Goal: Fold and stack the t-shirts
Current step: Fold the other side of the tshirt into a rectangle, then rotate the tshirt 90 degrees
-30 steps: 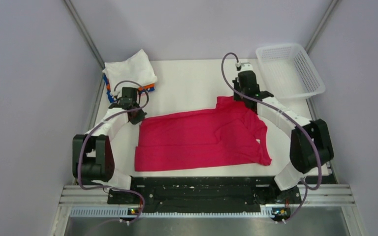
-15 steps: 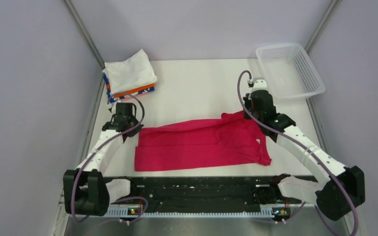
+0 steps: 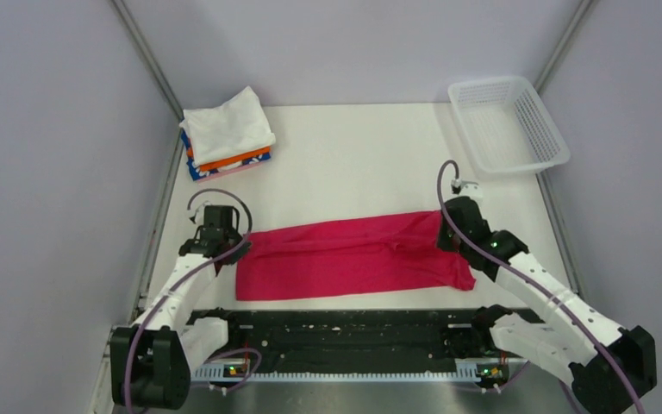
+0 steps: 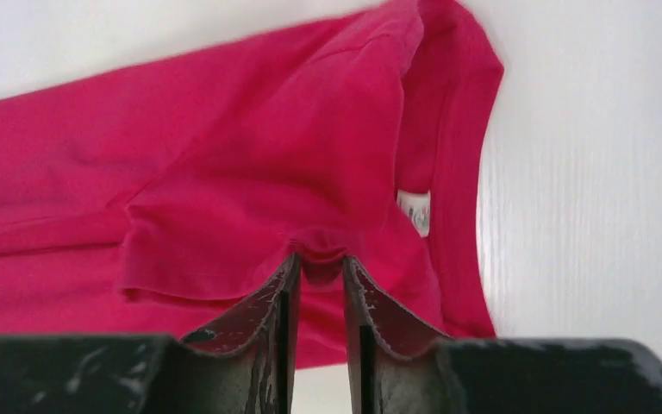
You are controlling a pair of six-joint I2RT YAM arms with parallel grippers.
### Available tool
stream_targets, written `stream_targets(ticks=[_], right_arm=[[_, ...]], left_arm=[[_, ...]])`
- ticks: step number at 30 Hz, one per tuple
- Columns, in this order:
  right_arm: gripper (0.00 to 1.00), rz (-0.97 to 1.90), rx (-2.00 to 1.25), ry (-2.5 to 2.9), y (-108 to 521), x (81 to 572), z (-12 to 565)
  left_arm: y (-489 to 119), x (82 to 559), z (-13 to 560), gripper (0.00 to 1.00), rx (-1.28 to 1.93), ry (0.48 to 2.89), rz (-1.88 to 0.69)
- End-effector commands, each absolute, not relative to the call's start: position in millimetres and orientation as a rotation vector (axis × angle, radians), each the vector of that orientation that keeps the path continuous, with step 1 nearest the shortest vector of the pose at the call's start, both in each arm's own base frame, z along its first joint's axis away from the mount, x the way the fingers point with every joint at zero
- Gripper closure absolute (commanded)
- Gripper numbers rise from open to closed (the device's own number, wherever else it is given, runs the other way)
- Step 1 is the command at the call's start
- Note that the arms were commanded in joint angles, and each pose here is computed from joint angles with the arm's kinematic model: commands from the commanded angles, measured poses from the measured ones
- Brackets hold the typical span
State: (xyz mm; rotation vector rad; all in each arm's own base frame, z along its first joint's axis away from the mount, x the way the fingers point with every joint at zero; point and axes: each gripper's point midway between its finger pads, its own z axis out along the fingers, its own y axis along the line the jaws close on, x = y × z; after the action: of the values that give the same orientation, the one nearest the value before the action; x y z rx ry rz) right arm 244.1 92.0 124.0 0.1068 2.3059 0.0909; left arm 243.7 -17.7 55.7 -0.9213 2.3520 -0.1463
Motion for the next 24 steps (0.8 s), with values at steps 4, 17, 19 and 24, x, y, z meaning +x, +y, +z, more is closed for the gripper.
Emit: stream_targets(ticks=[4, 17, 19, 24], right_arm=[[0.57, 0.314, 0.354, 2.414, 99, 188, 101], [0.01, 0.653, 0.222, 2.179, 153, 227, 162], [0.01, 0.68, 0.204, 2.193, 164, 236, 152], [0.01, 0.561, 0.207, 2.339, 166, 247, 97]], left_arm=[[-11, 218, 48, 0.55, -1.035, 2.312, -0.119], [-64, 261, 128, 0.01, -0.765, 2.241, -0.531], [-82, 265, 125, 0.01, -0.693, 2.279, -0.634], [-105, 262, 93, 0.01, -0.623, 2.43, -0.745]])
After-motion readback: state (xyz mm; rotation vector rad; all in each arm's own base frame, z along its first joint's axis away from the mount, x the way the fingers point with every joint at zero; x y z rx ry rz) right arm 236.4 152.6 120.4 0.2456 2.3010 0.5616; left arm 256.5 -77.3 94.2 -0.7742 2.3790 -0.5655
